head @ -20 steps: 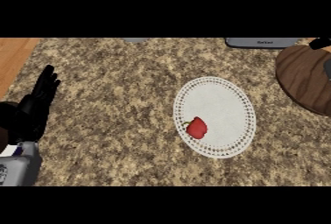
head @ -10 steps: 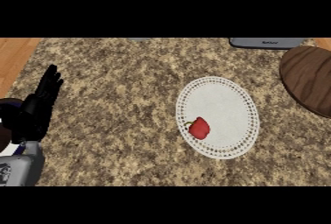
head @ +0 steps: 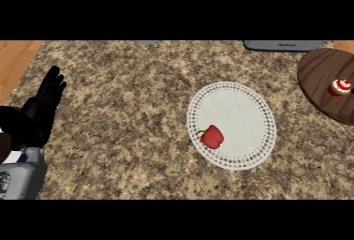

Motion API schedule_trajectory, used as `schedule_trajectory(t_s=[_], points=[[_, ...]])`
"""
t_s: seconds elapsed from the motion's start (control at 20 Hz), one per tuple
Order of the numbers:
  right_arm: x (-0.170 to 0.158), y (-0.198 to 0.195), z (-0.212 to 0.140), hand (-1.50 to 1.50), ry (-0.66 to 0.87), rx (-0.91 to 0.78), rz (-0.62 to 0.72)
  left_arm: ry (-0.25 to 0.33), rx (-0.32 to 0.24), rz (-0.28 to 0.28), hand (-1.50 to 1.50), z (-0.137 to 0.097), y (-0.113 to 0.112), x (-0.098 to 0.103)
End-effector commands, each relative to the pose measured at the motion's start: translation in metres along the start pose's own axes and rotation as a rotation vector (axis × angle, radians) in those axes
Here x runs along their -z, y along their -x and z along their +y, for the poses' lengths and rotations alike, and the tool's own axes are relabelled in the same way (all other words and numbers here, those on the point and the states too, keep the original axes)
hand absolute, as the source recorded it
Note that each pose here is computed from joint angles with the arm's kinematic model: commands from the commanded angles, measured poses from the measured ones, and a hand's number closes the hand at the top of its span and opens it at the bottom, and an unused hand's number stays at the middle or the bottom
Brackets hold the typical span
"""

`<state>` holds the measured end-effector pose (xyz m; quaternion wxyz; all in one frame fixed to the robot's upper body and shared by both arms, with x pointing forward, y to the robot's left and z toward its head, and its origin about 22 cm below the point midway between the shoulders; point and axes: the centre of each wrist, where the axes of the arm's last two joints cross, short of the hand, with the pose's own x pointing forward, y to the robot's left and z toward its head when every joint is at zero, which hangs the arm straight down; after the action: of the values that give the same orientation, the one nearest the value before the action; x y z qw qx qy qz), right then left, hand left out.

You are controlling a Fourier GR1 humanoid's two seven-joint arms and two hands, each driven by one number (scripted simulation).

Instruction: Pick the cupcake from the placemat and place it in the bowl

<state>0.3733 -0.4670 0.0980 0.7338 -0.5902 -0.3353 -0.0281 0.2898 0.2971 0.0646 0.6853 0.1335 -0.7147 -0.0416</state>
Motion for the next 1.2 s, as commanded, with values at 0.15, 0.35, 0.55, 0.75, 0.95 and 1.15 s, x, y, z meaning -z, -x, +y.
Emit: schedule_trajectory(t_s=[0.15,0.35,0.55,0.75,0.95,1.15], points=[[0.002,-0.011,-0.015,-1.5,0.137,0.473,-0.05,0.008,-0.016,0.016,0.0,-0.002,0.008,-0.006],[0.013,0.001,-0.041,-1.5,0.23,0.734,-0.098,-0.043,0.008,0.035,0.0,0.017,0.011,-0.012],[0.011,0.048,-0.019,-1.5,0.174,0.801,-0.08,-0.054,0.012,0.047,0.0,0.03,0.007,-0.007],[0.015,0.098,-0.028,-1.5,0.156,0.814,-0.088,-0.044,0.01,0.05,0.0,0.015,0.008,-0.01],[0.017,0.166,-0.052,-1.5,0.143,0.831,-0.096,-0.039,0.008,0.056,0.0,0.005,0.016,-0.028],[0.005,0.195,-0.062,-1.5,0.054,0.914,-0.123,-0.06,0.01,0.055,0.0,0.027,0.016,-0.016]])
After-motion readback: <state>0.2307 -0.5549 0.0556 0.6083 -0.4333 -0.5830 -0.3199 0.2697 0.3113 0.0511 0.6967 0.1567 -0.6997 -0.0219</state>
